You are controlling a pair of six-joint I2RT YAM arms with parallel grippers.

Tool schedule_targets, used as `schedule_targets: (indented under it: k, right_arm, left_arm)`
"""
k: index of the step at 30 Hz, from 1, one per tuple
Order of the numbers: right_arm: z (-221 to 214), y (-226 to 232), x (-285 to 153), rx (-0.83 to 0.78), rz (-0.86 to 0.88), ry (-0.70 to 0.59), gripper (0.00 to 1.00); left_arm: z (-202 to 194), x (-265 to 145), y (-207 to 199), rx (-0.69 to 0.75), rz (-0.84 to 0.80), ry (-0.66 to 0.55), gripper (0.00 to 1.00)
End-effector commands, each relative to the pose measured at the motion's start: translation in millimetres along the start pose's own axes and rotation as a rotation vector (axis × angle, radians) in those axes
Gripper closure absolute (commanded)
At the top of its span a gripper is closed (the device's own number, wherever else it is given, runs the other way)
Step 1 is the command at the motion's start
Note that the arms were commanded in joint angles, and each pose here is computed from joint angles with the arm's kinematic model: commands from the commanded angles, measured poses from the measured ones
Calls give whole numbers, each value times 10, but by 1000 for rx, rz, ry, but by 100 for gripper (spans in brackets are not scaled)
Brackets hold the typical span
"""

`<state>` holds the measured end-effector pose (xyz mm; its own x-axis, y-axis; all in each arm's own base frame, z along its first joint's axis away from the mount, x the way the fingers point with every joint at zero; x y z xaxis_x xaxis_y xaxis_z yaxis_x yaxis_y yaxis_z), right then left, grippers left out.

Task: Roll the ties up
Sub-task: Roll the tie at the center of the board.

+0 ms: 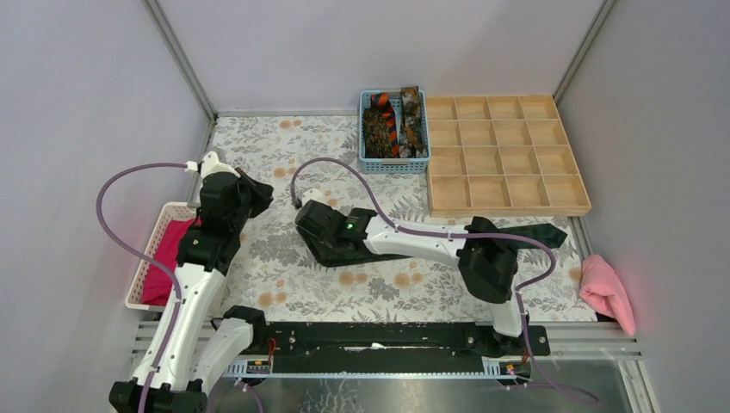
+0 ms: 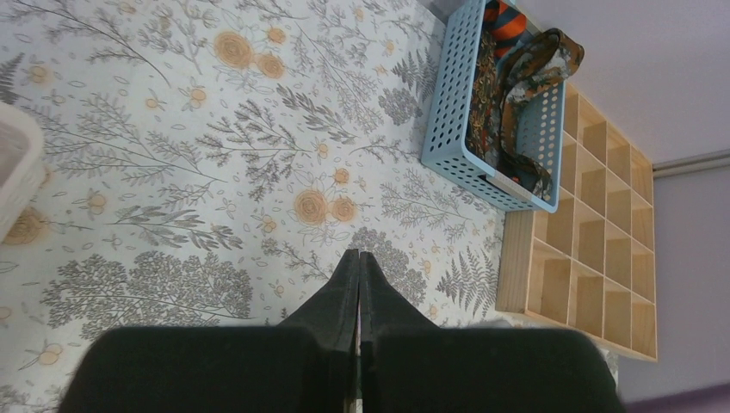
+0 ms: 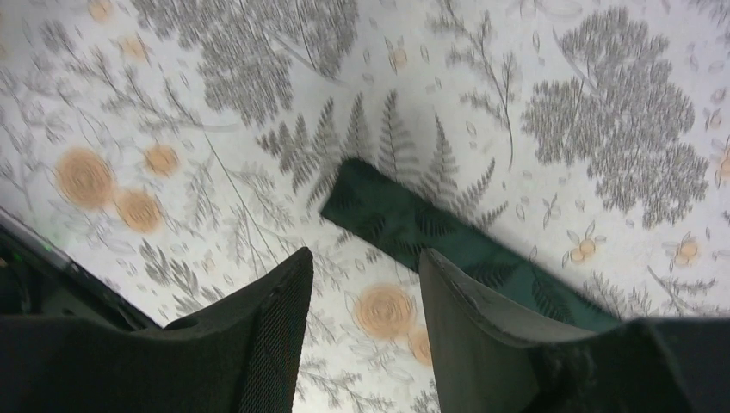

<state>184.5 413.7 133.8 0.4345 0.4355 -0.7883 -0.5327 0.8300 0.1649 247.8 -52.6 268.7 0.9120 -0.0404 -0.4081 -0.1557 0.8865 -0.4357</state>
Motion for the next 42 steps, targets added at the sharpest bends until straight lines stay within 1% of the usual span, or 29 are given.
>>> schedule_targets:
  k: [1, 9, 14, 15, 18, 21, 25, 28, 31, 34, 37, 39, 42]
  right_arm:
    - [117, 101, 142, -37, -56, 5, 44]
    - [122, 166, 427, -61, -120, 47, 44]
    - [61, 119, 442, -58, -161, 68, 46]
    - [44, 117, 444, -56, -161, 74, 48]
    - [-3, 127, 443, -53, -158, 90, 60]
    - [-26, 145, 450, -52, -154, 95, 75]
    - [-21, 194, 410, -32, -117, 98, 93]
    - [-21, 216, 326, -4, -77, 84, 100]
    - [-2, 206, 214, 47, -25, 39, 100]
    - [23, 160, 111, 103, 33, -15, 100]
    - [27, 31, 7, 173, 74, -58, 100]
    - [39, -26, -62, 227, 141, -91, 100]
    - [35, -169, -142, 305, 211, -116, 100]
  left_arm:
    - [166, -172, 52, 21, 51, -59, 100]
    - [229, -314, 53, 39, 44, -91, 100]
    - [213, -297, 56, 51, 43, -82, 99]
    - [211, -297, 55, 52, 42, -80, 99]
    - [204, -289, 57, 53, 42, -80, 99]
    - [192, -278, 53, 53, 36, -75, 99]
    - [179, -253, 42, 53, 28, -68, 100]
    - [156, -204, 26, 50, 15, -60, 100]
    - [99, -126, 7, 42, -5, -36, 100]
    - [29, -27, -58, 33, -60, -8, 100]
    - [-73, 91, -150, 13, -145, 26, 100]
    - [-144, 192, -185, -4, -183, 41, 100]
    - [-250, 312, -213, -4, -212, 67, 100]
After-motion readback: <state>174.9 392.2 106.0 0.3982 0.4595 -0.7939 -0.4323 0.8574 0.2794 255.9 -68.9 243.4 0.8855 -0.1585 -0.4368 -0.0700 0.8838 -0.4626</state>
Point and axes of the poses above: each gripper's point midway between its finger pads, its own x axis out along the fingers, its own y axis along the line the jaws close on, z = x × y, the point moved 5 cm from there along -x, back along the fingers, and after that the axes turned 10 degrees about x, right-handed, at the moved point
